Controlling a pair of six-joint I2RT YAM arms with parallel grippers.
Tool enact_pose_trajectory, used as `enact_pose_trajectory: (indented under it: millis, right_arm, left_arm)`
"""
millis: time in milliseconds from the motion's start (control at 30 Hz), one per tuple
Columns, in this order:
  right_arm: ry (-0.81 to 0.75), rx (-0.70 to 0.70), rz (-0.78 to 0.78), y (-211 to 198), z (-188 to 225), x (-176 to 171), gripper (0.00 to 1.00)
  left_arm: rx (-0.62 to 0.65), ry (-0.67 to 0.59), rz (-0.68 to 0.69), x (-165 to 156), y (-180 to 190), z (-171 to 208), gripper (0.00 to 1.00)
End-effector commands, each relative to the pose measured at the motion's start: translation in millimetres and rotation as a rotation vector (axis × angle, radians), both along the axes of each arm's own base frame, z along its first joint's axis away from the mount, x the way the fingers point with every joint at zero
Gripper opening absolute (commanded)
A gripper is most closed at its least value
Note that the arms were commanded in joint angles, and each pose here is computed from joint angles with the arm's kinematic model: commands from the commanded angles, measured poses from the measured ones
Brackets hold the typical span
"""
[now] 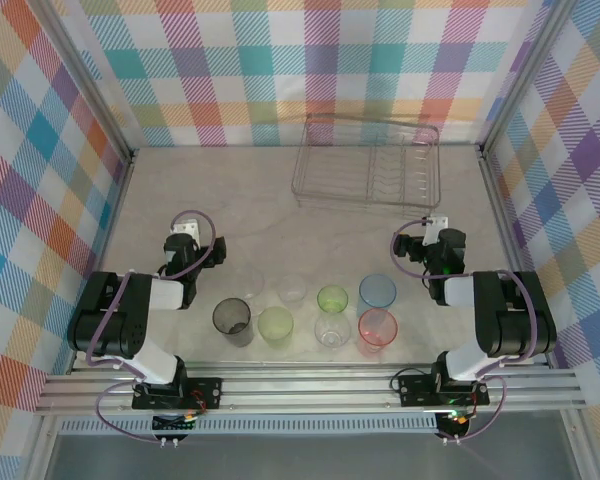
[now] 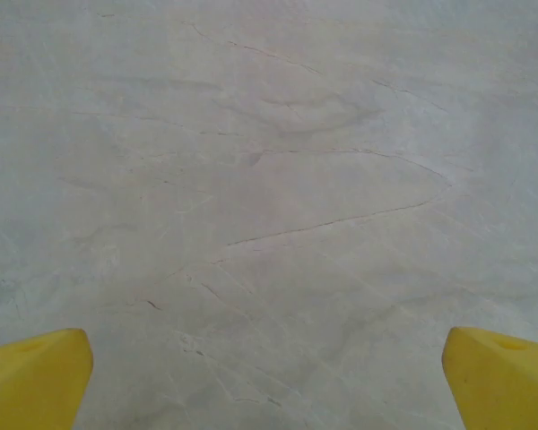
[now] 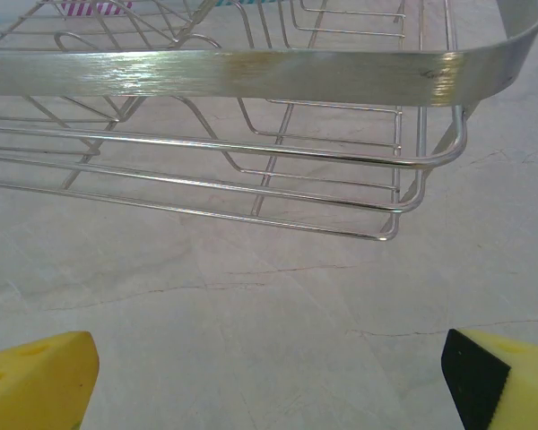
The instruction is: Load the cups into the dish rack
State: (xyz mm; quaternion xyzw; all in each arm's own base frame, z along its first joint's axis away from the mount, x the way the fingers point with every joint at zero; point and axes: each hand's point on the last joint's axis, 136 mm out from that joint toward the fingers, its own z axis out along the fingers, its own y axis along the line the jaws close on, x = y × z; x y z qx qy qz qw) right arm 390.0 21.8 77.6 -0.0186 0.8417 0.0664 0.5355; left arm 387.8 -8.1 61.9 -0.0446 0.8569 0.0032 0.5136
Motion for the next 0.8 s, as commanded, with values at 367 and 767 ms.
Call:
enact_pose_trajectory:
  millis: [367,767]
  right_arm:
    - [-0.051,0.01,0.016,3.0,14.4,8.3,0.99]
    - [-0.052,0.008,0.017,3.1,14.1,7.9,0.99]
  left_arm:
    - [0.002,-0.06,-0.013,10.9,-2.5,16.5,1.0]
    - [0.002,-0.058,-0.015,10.8,-2.6,15.9,1.0]
